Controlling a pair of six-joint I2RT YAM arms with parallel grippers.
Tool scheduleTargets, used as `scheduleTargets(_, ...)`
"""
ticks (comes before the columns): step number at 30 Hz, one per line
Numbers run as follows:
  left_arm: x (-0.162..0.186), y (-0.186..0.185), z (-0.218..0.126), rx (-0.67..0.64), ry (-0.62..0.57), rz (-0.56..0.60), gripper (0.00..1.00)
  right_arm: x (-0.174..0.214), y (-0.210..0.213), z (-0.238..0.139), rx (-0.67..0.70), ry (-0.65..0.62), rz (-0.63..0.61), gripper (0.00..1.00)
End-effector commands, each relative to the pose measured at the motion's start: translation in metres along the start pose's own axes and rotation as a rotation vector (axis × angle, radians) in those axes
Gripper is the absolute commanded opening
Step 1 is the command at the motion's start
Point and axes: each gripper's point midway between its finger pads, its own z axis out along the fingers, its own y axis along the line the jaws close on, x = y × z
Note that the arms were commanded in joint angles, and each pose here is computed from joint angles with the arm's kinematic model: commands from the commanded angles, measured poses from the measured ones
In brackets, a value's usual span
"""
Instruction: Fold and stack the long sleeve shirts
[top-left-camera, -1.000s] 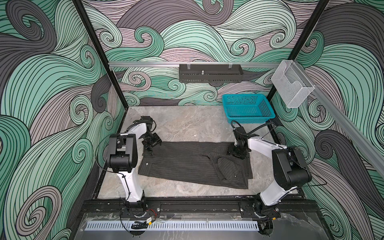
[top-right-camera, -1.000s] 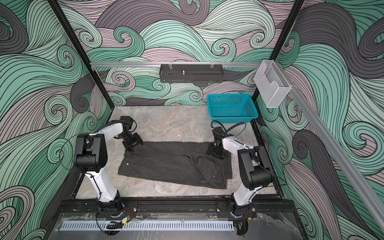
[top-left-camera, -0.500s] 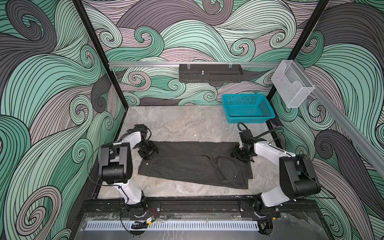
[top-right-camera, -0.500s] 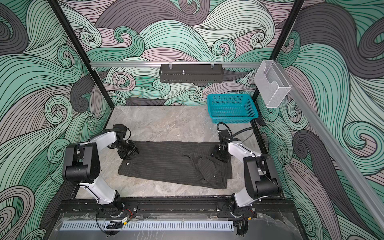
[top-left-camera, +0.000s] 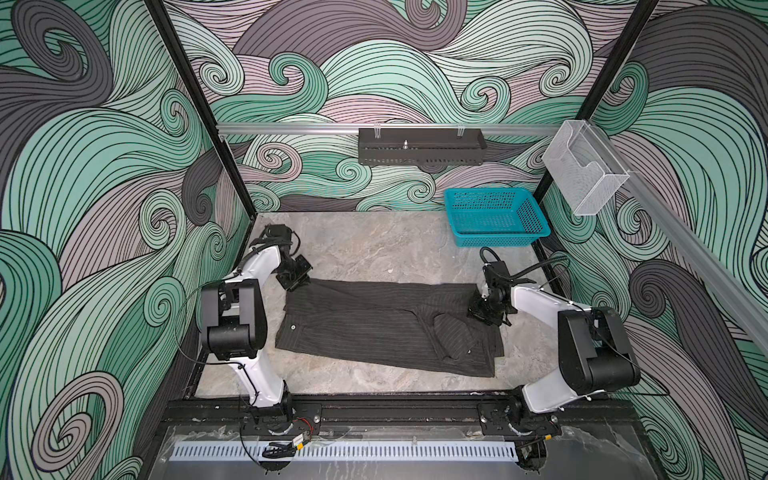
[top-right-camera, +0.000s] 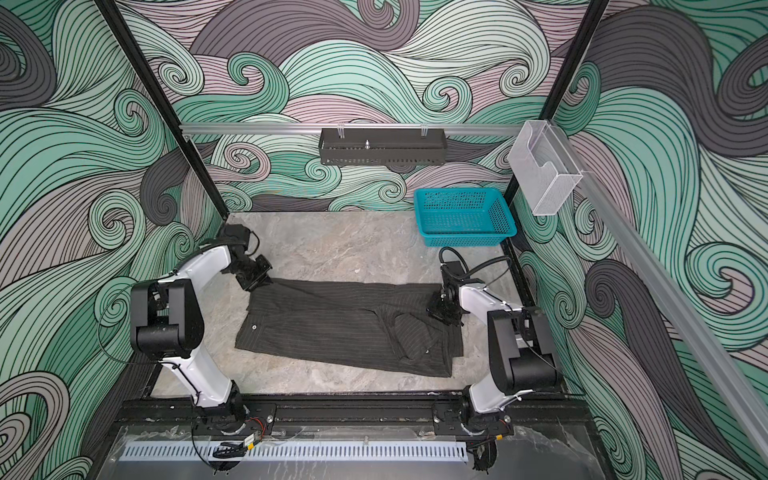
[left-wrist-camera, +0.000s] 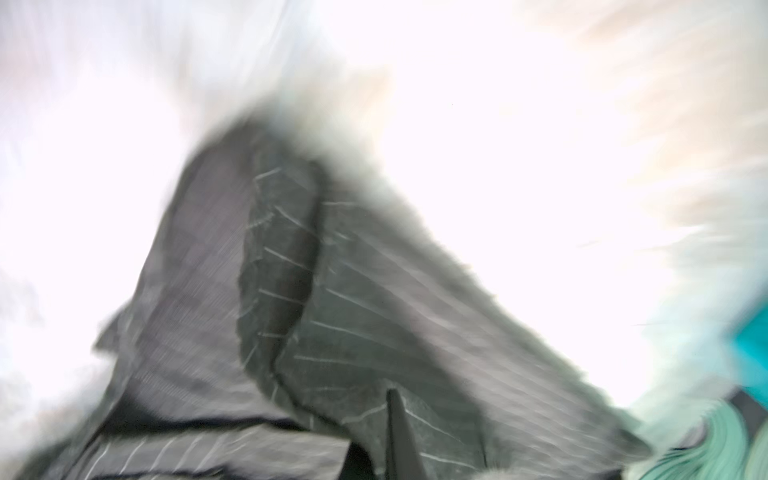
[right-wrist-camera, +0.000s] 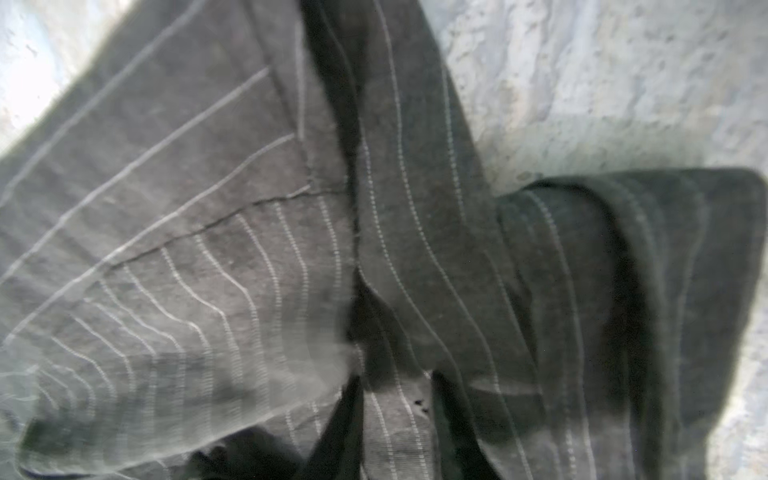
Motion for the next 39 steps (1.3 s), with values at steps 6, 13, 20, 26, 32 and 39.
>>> scheduleTargets(6, 0.006, 0.010, 0.021, -0.021, 0.053, 0.024, 0.00, 0.013, -0.010, 0.011, 0.036, 0.070, -0.004, 0.18)
scheduleTargets(13, 0.040, 0.068, 0.048, -0.156, 0.114, -0.071, 0.00, 0.015, -0.012, 0.011, 0.052, 0.087, -0.016, 0.12)
scheduleTargets(20, 0.036, 0.101, 0.046, -0.241, 0.088, -0.165, 0.11, 0.017, -0.017, 0.011, 0.072, 0.090, -0.028, 0.08)
scheduleTargets(26, 0.016, 0.100, 0.009, -0.275, -0.009, -0.146, 0.41, 0.015, -0.018, 0.001, 0.079, 0.067, -0.041, 0.07)
scheduleTargets(32, 0.027, 0.058, -0.027, -0.130, -0.033, 0.012, 0.57, 0.007, 0.002, -0.037, 0.013, -0.016, -0.105, 0.32)
scheduleTargets(39, 0.107, 0.012, -0.041, -0.005, 0.004, 0.250, 0.59, 0.041, 0.001, -0.074, -0.026, -0.025, -0.109, 0.50)
